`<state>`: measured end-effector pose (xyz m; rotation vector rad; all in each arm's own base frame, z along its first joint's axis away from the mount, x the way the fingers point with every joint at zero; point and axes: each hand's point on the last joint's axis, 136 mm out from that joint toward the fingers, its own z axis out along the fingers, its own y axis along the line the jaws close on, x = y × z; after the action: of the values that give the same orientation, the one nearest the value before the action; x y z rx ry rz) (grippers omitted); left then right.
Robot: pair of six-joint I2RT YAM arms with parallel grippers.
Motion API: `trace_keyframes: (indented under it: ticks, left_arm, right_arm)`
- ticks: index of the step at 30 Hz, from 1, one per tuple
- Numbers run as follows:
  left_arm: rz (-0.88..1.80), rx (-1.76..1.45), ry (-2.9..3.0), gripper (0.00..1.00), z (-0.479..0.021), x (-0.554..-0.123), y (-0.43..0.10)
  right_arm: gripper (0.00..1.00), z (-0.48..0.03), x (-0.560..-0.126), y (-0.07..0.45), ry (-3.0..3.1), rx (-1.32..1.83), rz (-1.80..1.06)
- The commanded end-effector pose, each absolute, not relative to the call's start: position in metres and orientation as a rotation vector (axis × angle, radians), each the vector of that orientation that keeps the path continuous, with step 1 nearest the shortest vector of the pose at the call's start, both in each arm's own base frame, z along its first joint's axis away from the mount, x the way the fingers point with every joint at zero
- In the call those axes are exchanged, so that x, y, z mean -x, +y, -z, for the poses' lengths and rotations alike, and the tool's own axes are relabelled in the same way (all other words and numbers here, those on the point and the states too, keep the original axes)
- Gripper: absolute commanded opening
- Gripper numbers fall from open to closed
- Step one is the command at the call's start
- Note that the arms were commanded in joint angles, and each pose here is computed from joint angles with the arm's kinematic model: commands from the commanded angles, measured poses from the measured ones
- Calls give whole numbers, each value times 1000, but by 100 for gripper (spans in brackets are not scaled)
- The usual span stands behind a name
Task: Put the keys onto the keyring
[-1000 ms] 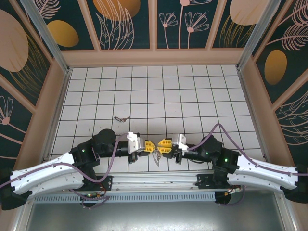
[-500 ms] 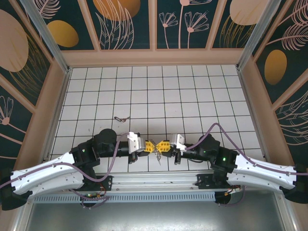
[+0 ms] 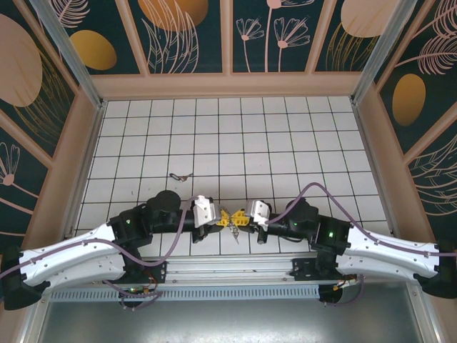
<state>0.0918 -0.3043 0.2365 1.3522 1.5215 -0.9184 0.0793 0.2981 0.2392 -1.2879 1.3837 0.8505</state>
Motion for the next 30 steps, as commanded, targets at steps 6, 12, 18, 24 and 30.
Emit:
trace_keyframes:
  ticks: [6,12,18,24,30]
  left_arm:
    - [881,-1335,1476,6,-256,-101,-318]
    - [841,-1311,1496,0,-253,-108,-315]
    - [932,-1291,1381,0,-278,-93,-309]
    - [1046,-1297,1248,0,-307,-72,-305]
    - [1088,-1315,1198,0,-315,-63,-305]
  right_arm:
    - [0,-262,-69,313,1312,1335,-720]
    - [0,-273,-57,313,1273,1339,-725]
    - [0,-291,-43,304,1199,1300,-841]
    - [12,-291,-35,305,1193,1301,-910]
    - [18,-291,-37,308,1203,1297,-919]
